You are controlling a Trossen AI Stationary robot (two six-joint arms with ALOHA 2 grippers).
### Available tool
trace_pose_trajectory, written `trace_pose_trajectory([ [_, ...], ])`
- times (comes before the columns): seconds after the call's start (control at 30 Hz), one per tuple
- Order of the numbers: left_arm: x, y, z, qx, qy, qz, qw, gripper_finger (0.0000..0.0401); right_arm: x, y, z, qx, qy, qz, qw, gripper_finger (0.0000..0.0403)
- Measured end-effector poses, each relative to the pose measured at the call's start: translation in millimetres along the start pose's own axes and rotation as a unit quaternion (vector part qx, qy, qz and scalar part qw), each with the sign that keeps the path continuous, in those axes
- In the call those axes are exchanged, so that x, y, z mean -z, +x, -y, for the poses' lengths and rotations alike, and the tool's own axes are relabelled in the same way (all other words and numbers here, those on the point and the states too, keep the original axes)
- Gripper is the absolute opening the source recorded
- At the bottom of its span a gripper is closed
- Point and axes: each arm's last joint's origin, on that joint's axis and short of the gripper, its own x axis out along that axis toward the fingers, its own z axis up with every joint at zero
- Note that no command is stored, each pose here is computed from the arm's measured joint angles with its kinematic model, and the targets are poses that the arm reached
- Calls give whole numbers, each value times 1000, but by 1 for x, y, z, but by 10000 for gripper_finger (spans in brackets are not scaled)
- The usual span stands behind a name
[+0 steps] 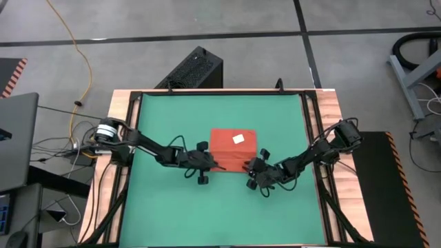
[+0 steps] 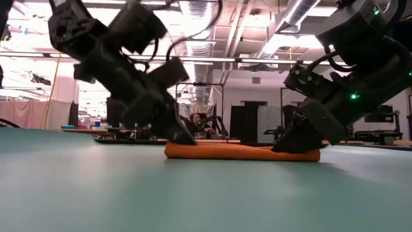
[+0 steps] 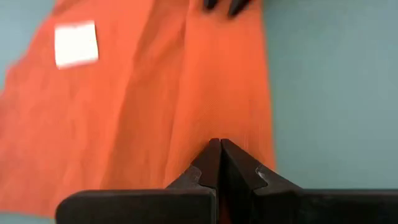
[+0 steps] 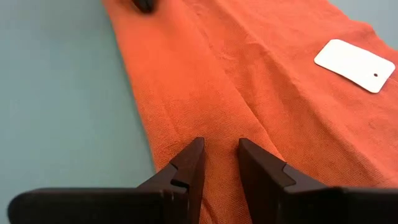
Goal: Roll towel
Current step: Roll the orange microfiber towel
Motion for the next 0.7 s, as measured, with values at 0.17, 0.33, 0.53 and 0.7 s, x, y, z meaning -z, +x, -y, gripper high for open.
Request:
trace_pose_trajectory([
  [0.17, 14, 10, 2, -2, -22, -25, 999, 0, -2, -1, 0, -4, 7, 7, 1000, 120],
  [0.33, 20, 12, 5, -1, -28, -50, 998, 0, -17, -23, -2, -25, -29, 37, 999, 120],
  [0.53, 23, 12, 5, 3, -31, -68, 997, 0, -47, -67, -4, -59, -99, 114, 987, 121],
  [0.7, 24, 12, 5, 6, -30, -70, 997, 0, -49, -78, -6, -108, -146, 110, 977, 139],
])
